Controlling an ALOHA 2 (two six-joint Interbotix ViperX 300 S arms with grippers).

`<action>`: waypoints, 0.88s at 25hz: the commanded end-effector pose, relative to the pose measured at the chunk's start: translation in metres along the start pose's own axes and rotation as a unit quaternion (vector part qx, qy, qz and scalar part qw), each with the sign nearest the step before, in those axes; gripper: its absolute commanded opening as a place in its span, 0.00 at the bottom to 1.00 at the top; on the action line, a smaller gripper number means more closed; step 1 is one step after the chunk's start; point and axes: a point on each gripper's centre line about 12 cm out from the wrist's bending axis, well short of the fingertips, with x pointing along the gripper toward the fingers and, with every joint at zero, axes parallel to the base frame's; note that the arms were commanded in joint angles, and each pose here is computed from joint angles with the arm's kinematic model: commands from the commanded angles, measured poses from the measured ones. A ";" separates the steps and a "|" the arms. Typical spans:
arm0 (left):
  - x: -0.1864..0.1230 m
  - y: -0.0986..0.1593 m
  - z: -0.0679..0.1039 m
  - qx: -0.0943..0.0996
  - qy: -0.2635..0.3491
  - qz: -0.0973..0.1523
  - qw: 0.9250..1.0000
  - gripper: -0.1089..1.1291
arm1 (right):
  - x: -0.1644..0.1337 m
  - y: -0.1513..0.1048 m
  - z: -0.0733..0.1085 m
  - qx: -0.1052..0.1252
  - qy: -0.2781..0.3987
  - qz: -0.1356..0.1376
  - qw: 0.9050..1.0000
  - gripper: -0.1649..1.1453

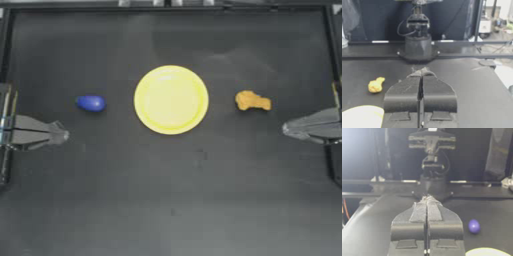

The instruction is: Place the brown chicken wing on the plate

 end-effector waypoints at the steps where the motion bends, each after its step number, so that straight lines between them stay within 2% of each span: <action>1: -0.004 0.002 0.001 0.001 -0.003 0.004 1.000 0.10 | 0.001 -0.001 0.002 -0.008 -0.005 -0.002 1.000 0.17; 3: -0.005 0.002 0.003 0.002 -0.005 0.005 1.000 0.13 | 0.000 -0.003 0.000 -0.004 -0.001 -0.007 1.000 0.16; 6: -0.005 0.002 0.004 0.003 -0.001 0.005 1.000 0.15 | 0.001 -0.003 0.001 -0.009 -0.001 -0.007 1.000 0.21; 9: -0.004 0.005 0.006 0.000 -0.001 0.012 1.000 0.22 | 0.001 -0.005 0.000 -0.011 -0.001 -0.012 1.000 0.29; 11: -0.003 0.006 0.006 0.000 0.002 0.015 1.000 0.38 | 0.000 -0.005 0.000 -0.017 0.000 -0.012 1.000 0.40; 12: -0.003 0.006 0.005 0.003 0.005 0.015 1.000 0.48 | 0.000 -0.005 -0.001 -0.023 0.002 -0.010 1.000 0.50; 15: -0.003 0.006 0.003 0.003 0.013 0.014 1.000 0.88 | 0.001 -0.004 -0.001 -0.030 0.003 -0.008 1.000 0.79; 16: -0.003 0.005 0.002 0.003 0.017 0.014 1.000 0.96 | 0.001 -0.005 0.000 -0.029 0.004 -0.009 1.000 0.88; 17: -0.002 0.006 0.002 0.002 0.020 0.014 1.000 0.98 | 0.001 -0.006 0.000 -0.028 0.007 -0.012 1.000 0.94; 18: -0.002 0.006 0.001 0.002 0.025 0.015 1.000 0.94 | 0.001 -0.007 -0.001 -0.028 0.011 -0.014 0.999 0.95; 20: -0.001 0.006 0.001 0.002 0.031 0.015 0.999 0.87 | 0.001 -0.009 -0.001 -0.028 0.024 -0.021 0.999 0.90; 22: -0.001 0.006 0.002 0.002 0.036 0.016 0.999 0.88 | 0.002 -0.014 0.000 -0.023 0.041 -0.032 0.998 0.88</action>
